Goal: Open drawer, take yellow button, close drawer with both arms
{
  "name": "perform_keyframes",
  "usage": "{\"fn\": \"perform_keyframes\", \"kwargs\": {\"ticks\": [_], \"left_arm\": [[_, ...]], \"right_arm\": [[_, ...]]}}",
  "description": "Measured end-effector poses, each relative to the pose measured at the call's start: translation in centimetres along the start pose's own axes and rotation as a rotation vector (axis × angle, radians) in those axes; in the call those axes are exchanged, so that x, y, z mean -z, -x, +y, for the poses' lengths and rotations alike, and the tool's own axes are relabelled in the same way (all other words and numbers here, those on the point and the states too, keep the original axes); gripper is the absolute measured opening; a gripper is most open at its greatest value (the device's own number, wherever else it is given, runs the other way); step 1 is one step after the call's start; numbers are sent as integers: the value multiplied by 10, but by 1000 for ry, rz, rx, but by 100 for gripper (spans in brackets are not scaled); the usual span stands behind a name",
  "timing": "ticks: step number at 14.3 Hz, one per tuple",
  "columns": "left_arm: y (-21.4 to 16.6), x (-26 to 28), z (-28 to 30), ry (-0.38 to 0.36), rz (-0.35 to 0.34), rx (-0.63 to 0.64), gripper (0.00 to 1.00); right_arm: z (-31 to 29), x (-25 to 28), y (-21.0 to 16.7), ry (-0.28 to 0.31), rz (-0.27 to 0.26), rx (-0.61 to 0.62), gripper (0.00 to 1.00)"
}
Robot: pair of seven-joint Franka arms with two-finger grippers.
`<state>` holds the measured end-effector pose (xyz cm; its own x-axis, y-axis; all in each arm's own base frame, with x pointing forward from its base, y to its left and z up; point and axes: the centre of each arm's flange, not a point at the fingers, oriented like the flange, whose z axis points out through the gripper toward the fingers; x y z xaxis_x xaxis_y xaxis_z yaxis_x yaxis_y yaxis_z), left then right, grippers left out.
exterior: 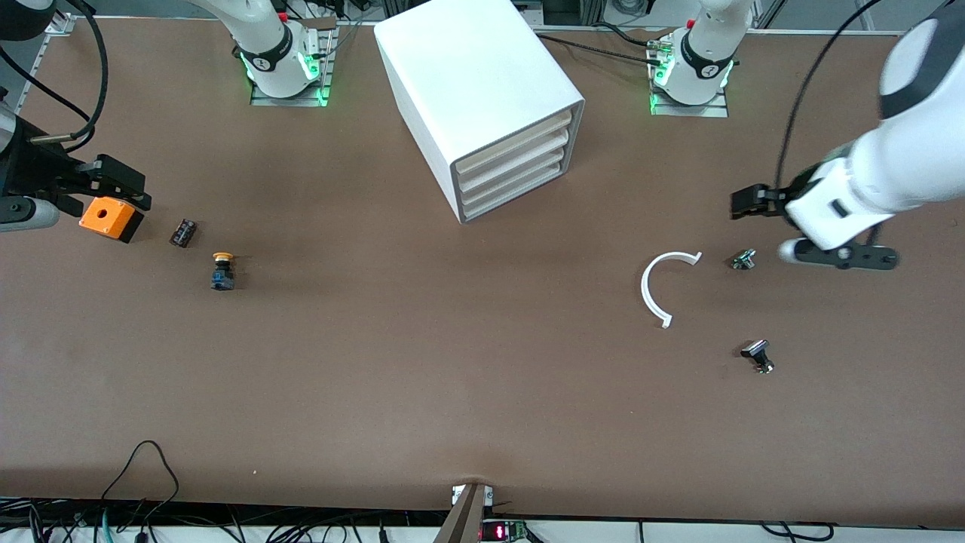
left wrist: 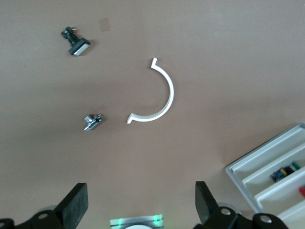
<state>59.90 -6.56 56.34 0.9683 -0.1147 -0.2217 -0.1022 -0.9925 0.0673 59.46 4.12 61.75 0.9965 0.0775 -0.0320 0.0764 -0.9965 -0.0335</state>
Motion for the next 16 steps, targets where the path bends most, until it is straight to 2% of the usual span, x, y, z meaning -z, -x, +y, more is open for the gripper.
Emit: {"fn": "perform_keyframes", "kwargs": {"ticks": [2, 4, 6, 11, 14, 16], "left_arm": [[6, 14, -21, -19, 18, -60, 99], [11, 20, -31, -63, 22, -71, 99], [16, 20, -24, -53, 30, -64, 99], [45, 7, -30, -88, 171, -29, 99], [62, 14, -31, -92, 208, -11, 99], [66, 17, -32, -92, 216, -4, 99]], "right_arm": [[-8, 4, 1, 24, 5, -20, 100], [-10, 12, 7, 25, 12, -46, 100], [-10, 21, 13, 20, 21, -51, 100], [-7, 26, 30, 27, 38, -64, 100], [3, 3, 30, 31, 60, -83, 100], [7, -13, 29, 32, 42, -88, 100]]}}
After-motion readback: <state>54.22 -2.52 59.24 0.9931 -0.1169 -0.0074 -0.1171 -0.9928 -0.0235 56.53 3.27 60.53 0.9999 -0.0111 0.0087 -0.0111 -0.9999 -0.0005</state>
